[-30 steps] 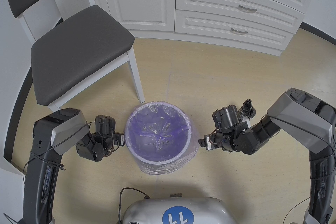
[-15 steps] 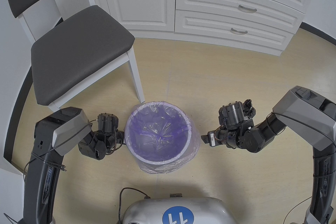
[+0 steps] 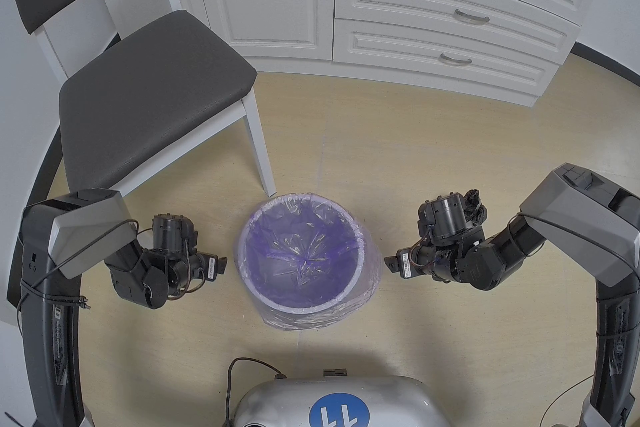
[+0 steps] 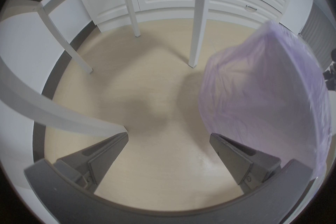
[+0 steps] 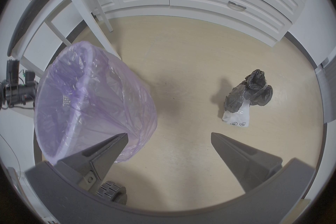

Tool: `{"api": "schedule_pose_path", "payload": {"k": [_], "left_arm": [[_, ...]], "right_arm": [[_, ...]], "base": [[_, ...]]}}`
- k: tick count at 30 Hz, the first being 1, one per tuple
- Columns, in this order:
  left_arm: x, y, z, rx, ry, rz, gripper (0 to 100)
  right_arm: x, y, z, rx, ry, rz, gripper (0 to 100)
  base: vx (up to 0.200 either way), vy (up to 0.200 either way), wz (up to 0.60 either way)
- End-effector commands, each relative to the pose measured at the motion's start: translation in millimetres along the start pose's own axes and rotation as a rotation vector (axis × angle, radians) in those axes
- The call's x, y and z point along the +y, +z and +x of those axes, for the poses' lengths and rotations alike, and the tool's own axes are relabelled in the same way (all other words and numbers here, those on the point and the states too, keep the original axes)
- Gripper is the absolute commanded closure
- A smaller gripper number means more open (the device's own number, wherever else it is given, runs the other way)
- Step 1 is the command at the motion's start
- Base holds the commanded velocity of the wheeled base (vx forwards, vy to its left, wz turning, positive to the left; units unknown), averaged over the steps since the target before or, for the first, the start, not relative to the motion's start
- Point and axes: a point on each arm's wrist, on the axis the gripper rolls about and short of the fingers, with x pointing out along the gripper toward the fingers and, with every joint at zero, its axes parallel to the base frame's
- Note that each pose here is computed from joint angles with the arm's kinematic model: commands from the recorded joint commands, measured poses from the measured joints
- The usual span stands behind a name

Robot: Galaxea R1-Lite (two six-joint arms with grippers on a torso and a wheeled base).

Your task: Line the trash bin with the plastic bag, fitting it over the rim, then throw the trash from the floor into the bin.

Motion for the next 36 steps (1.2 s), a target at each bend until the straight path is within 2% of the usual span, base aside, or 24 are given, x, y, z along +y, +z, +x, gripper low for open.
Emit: {"api": "schedule_pose_path", "payload": {"k": [1,9,17,22,29,34,36], "left_arm": [[18.1,24.8,0.8,-0.075,0.038,-0.004,0],[11.3,26.1,36.2,-0.114,0.044,-0.008,0],[-26.3,5.8,53.4,-0.054,-0.025,0.033,0],[-34.8,-0.8,60.7,-0.038,-0.040,0.042,0],[-28.6,2.2,59.8,-0.048,-0.019,0.027,0],[-16.2,16.0,50.5,-0.089,0.021,-0.079,0],[-9.9,19.8,41.4,-0.088,0.028,-0.093,0]], "right_arm": [[1.8,-11.4,11.8,0.022,-0.004,-0.015,0],[1.6,-11.5,14.1,-0.018,-0.001,-0.028,0],[-0.3,-0.7,3.7,-0.050,-0.006,-0.017,0],[-2.3,5.8,-8.1,-0.069,-0.004,-0.014,0],[-5.3,5.2,-6.6,-0.066,-0.011,-0.012,0],[-6.7,8.7,-11.7,-0.076,-0.011,-0.008,0],[-3.5,5.4,-13.7,-0.074,-0.001,-0.015,0]], "base": [[0.000,0.000,0.00],[0.000,0.000,0.00],[0.000,0.000,0.00],[0.000,0.000,0.00],[0.000,0.000,0.00],[0.000,0.000,0.00],[0.000,0.000,0.00]]}}
